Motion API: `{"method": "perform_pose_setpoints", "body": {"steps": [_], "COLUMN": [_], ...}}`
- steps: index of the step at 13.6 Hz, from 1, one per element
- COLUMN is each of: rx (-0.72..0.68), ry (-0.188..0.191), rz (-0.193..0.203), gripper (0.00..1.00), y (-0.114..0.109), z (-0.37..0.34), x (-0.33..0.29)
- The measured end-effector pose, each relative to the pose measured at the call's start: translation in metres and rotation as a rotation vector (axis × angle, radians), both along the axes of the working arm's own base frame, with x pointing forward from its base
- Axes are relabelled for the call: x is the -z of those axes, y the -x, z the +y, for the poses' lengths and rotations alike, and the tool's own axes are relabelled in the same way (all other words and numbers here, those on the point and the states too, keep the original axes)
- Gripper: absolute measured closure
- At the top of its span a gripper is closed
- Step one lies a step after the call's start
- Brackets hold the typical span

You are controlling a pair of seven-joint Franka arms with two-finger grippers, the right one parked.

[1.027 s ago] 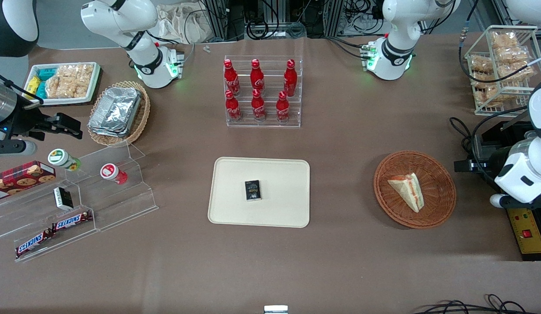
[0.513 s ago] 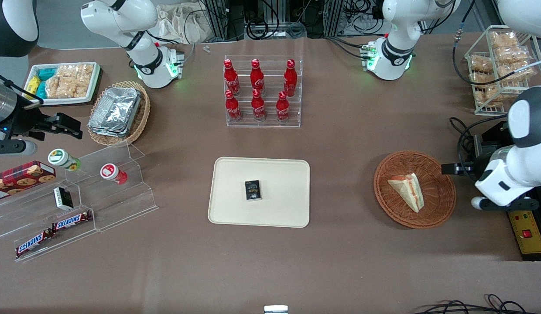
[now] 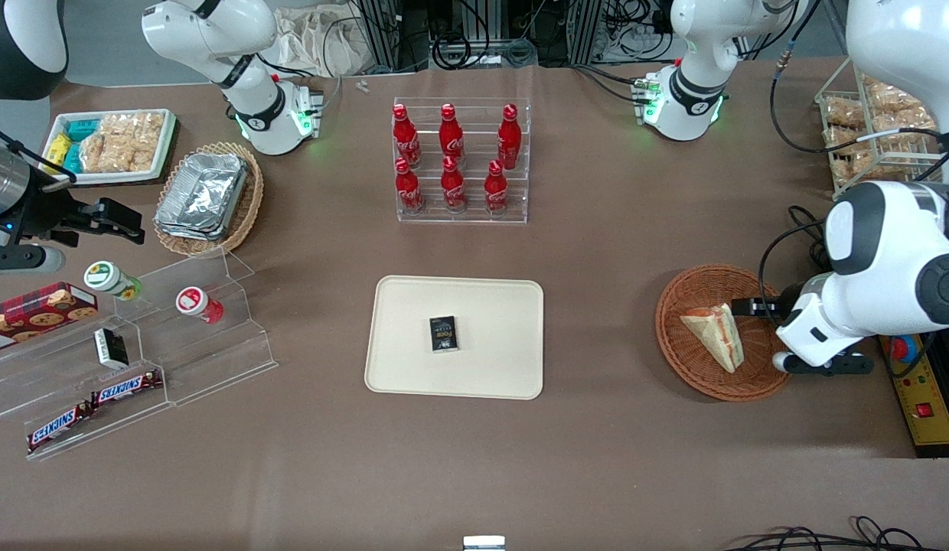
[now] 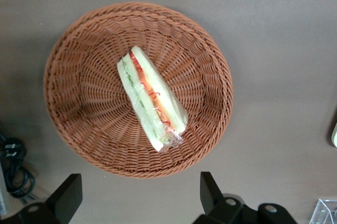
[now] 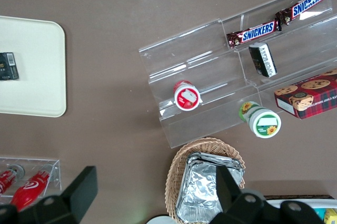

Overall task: Place sandwich from basket to tray
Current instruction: 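Lower the open left gripper over the wrapped sandwich in the basket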

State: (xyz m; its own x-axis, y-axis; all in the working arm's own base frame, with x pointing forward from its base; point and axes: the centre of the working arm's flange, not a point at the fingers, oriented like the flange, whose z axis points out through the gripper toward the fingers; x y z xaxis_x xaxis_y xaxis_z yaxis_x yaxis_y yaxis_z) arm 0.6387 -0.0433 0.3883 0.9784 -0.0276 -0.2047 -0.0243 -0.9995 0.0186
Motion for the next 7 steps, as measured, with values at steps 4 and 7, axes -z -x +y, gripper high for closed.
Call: {"method": "perform_pose_setpoints", "body": {"steps": [4, 7], "rx": [-0.104, -0.229], "ry": [-0.014, -0.026], "rz": [-0.062, -0.127], "gripper": [0.00, 0.00], "y": [0.012, 0.027], "z": [-0.005, -0.006], "x": [0.035, 0.052]}}
